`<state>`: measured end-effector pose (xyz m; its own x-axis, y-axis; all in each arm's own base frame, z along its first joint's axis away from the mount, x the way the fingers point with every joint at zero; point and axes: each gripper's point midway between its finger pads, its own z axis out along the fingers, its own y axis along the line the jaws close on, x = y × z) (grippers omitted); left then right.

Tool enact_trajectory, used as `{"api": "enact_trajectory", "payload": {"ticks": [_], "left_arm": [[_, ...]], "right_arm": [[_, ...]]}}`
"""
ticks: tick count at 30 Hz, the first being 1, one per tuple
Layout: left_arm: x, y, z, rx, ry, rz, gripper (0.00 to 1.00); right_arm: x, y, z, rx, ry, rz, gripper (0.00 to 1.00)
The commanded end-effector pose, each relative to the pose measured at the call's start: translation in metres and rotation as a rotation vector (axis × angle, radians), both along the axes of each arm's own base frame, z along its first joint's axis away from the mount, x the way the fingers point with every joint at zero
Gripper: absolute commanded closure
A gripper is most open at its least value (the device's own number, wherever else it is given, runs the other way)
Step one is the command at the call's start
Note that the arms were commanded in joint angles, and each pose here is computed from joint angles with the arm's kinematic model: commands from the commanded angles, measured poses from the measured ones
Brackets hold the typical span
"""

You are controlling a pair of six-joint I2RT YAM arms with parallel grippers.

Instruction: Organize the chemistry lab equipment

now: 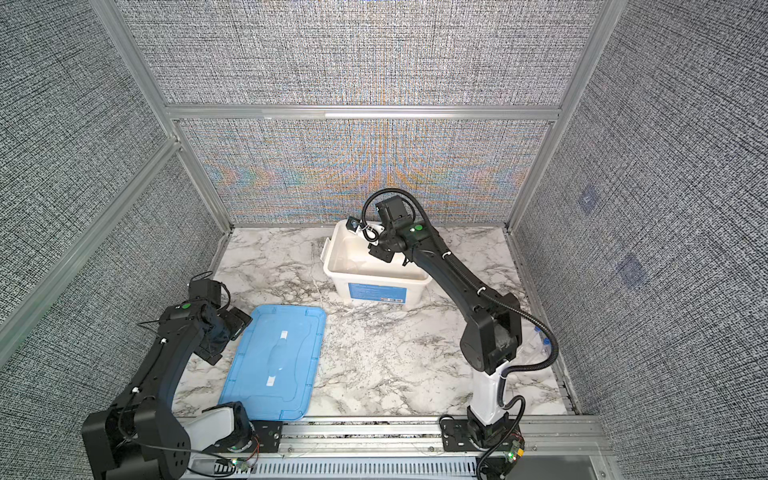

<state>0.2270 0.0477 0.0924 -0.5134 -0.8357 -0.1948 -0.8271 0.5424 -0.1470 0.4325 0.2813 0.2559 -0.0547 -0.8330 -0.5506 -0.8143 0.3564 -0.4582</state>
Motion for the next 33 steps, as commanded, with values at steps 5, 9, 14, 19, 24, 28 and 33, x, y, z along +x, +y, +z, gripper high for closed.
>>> {"api": "enact_trajectory", "payload": {"ticks": [5, 9, 14, 19, 24, 28, 33], "left_arm": [[-0.009, 0.005, -0.013, -0.053, 0.075, 0.034, 0.01], [-0.01, 0.003, -0.019, -0.1, 0.067, 0.058, 0.01], [-0.005, 0.004, -0.014, -0.118, 0.018, 0.085, 0.02], [-0.003, 0.01, -0.01, -0.085, -0.006, 0.1, 0.02], [0.002, 0.0, -0.023, -0.145, 0.0, 0.083, 0.04], [0.006, -0.008, -0.031, -0.202, 0.024, 0.049, 0.11], [0.005, -0.011, -0.038, -0.217, 0.051, 0.035, 0.14]], "right_arm": [[-0.065, 0.024, 0.022, 0.027, 0.044, 0.187, 0.68], [-0.118, 0.056, 0.017, 0.006, 0.043, 0.435, 0.66], [-0.172, 0.1, -0.013, -0.086, 0.019, 0.626, 0.64], [-0.226, 0.136, -0.059, -0.223, 0.079, 0.74, 0.56], [-0.276, 0.168, -0.105, -0.153, 0.163, 0.856, 0.48], [-0.298, 0.181, -0.127, -0.005, 0.175, 0.867, 0.45], [-0.311, 0.187, -0.154, 0.03, 0.065, 0.894, 0.45]]}}
